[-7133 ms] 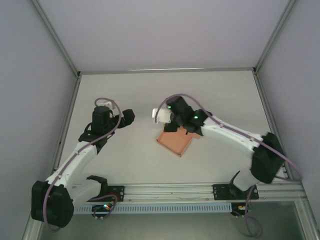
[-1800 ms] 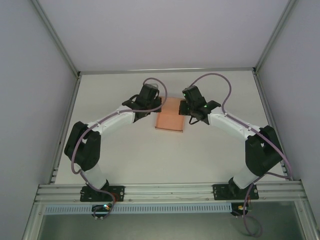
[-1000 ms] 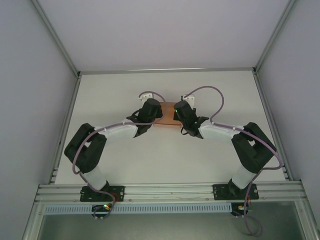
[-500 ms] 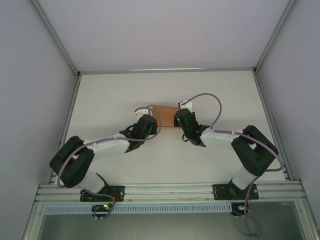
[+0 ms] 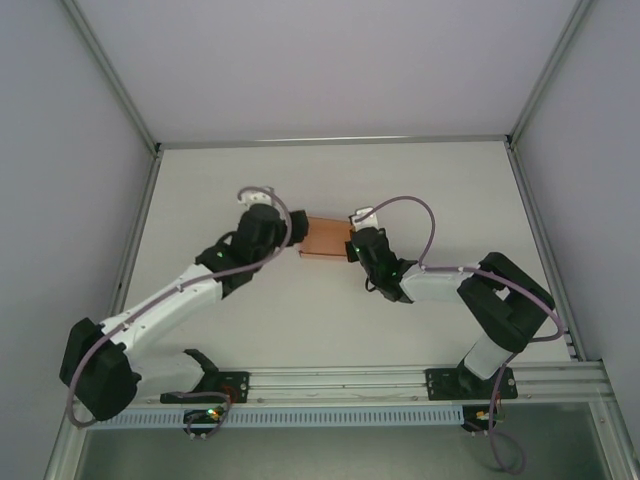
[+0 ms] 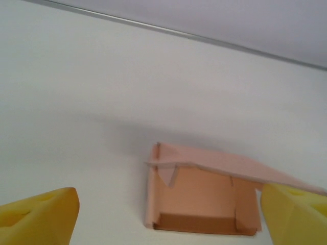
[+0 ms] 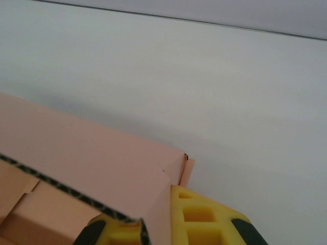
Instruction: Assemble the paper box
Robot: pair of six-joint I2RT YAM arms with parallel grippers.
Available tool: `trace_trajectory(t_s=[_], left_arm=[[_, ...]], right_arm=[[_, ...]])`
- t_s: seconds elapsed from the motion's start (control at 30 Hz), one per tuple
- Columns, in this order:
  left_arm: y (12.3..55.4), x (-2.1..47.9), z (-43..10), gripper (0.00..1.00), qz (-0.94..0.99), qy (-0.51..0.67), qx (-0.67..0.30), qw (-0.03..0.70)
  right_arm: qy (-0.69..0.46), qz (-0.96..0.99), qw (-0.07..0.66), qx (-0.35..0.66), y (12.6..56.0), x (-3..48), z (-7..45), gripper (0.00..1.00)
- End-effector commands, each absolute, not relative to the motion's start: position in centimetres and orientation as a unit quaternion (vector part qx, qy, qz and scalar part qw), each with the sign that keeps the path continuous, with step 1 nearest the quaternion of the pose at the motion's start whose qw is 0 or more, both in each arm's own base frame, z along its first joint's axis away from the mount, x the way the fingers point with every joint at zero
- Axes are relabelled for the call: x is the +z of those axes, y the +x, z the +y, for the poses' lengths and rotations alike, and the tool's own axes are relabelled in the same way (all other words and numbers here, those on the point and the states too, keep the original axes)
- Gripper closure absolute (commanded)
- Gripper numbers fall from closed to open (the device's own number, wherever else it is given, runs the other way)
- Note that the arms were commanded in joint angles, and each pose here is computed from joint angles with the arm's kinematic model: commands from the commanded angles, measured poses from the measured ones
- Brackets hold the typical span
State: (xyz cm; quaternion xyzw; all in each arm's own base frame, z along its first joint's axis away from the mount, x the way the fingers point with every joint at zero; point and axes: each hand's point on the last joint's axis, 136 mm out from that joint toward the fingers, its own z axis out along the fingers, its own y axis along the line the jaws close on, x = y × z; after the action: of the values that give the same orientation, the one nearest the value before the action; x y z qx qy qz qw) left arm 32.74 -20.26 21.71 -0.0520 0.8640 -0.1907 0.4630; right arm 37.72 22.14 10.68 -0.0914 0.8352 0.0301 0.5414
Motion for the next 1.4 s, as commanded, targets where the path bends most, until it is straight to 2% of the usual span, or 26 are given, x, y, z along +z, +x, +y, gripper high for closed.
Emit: trace_trajectory(t_s=[0.0,0.17,0.33,0.47,0.67,0.8,0.83,0.93,0.97,1.1,1.27,1.37], left_arm=[[34.1,19.5,-19.3,0.06,0.892,-0.065,-0.209,0.396],[38.2,18.2,-19.4,0.04,0.896,-0.064,-0.262,0.353],[39.2,15.2,-22.3,0.06,0.903,-0.015,-0.297,0.309],[39.1,11.7,-23.2,0.14,0.917,0.009,-0.296,0.267],[39.9,7.5,-23.4,0.27,0.922,0.029,-0.3,0.242],[40.1,5.3,-23.7,0.41,0.927,0.031,-0.3,0.224],[40.1,4.8,-23.7,0.46,0.927,0.031,-0.301,0.22],[39.6,3.4,-23.6,0.55,0.93,0.028,-0.303,0.207],[39.4,3.1,-23.8,0.56,0.93,0.029,-0.306,0.204],[39.1,2.5,-23.4,0.59,0.931,0.025,-0.303,0.202],[38.5,1.3,-22.8,0.64,0.941,0.019,-0.281,0.186],[37.9,0.5,-22.5,0.65,0.945,0.01,-0.275,0.176]], right_arm=[[-0.204,0.873,0.444,0.004,34.0,3.3,22.1,1.0],[-0.262,0.86,0.437,0.004,32.4,1.8,23.1,1.0],[-0.305,0.85,0.429,-0.012,31.5,0.2,23.4,1.0],[-0.305,0.849,0.431,-0.02,31.4,-0.2,22.9,1.0],[-0.335,0.841,0.426,0.0,30.9,-0.5,23.9,1.0],[-0.337,0.841,0.424,0.004,30.7,-0.6,23.8,1.0],[-0.339,0.84,0.424,0.013,30.5,-0.4,24.0,0.96],[-0.335,0.837,0.43,0.043,29.8,0.7,24.4,0.77],[-0.336,0.836,0.43,0.06,29.3,1.2,24.6,0.66],[-0.319,0.835,0.431,0.122,27.6,3.7,25.0,0.42],[-0.311,0.844,0.409,0.152,26.2,5.6,24.7,0.23],[-0.253,0.854,0.418,0.18,26.7,7.7,24.0,0.06]])
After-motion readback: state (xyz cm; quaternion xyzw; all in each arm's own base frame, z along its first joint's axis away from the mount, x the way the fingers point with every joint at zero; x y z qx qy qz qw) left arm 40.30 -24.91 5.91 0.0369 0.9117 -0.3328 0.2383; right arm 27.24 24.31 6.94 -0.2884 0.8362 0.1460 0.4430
